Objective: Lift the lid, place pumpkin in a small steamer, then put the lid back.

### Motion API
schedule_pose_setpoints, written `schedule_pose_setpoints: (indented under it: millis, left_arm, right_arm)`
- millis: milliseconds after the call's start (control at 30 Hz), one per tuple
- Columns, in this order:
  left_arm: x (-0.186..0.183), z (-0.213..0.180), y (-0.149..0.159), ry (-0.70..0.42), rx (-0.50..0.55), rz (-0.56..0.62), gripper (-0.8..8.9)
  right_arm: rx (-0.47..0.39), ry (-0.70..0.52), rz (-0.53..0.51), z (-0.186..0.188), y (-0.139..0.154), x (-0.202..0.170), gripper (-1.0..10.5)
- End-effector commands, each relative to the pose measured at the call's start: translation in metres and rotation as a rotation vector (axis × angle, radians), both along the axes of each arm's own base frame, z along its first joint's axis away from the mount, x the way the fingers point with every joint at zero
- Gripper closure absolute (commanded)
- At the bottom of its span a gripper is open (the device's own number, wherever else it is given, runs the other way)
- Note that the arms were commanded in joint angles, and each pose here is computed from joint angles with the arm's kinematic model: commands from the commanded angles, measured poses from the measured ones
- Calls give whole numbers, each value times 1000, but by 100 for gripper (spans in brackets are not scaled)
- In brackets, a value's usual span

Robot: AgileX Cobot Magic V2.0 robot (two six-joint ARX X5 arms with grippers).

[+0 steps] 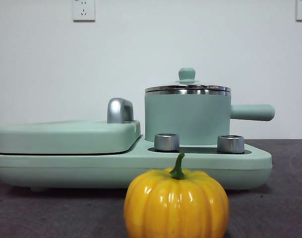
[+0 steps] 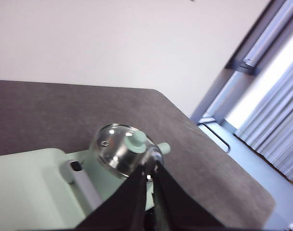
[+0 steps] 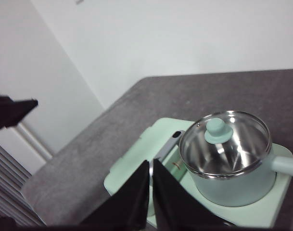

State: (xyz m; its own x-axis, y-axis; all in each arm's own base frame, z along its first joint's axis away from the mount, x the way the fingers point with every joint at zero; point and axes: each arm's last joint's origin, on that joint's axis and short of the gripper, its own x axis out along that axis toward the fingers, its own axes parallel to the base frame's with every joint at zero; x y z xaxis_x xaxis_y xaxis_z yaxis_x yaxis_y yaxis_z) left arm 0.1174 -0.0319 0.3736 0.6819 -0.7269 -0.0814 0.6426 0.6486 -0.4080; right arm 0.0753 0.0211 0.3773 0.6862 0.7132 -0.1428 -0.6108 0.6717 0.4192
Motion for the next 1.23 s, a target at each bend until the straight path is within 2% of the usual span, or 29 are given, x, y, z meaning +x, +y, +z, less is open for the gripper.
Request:
schedule_pose_setpoints:
  millis: [33, 100, 167, 267, 367, 467, 800, 1133, 1233]
  left_arm:
    - [2, 6, -2, 1, 6, -34, 767]
    - [4, 4, -3, 25, 7, -55, 691]
    - [5, 2, -5, 43, 12, -65, 595]
    - [6, 0, -7, 47, 25, -91, 462]
    - [8, 0, -10, 50, 27, -111, 393]
    - [16, 0, -14, 64, 30, -135, 375]
    - [59, 17, -48, 87, 98, -258, 375]
    - [109, 37, -113, 48, 425, -228, 375]
    - [123, 34, -136, 36, 485, -204, 376]
  right_arm:
    - [-33, -33, 10, 3, 0, 0, 928]
    - [-41, -27, 9, 2, 0, 0, 898]
    - [-49, -27, 8, 1, 0, 0, 821]
    - [-49, -22, 9, 1, 0, 0, 650]
    - [-49, -11, 9, 0, 0, 0, 508]
    - [-49, 0, 10, -1, 0, 0, 456]
    - [-48, 11, 10, -2, 0, -1, 455]
    - [-45, 15, 10, -2, 0, -1, 455]
    - [-45, 15, 10, -2, 0, -1, 455]
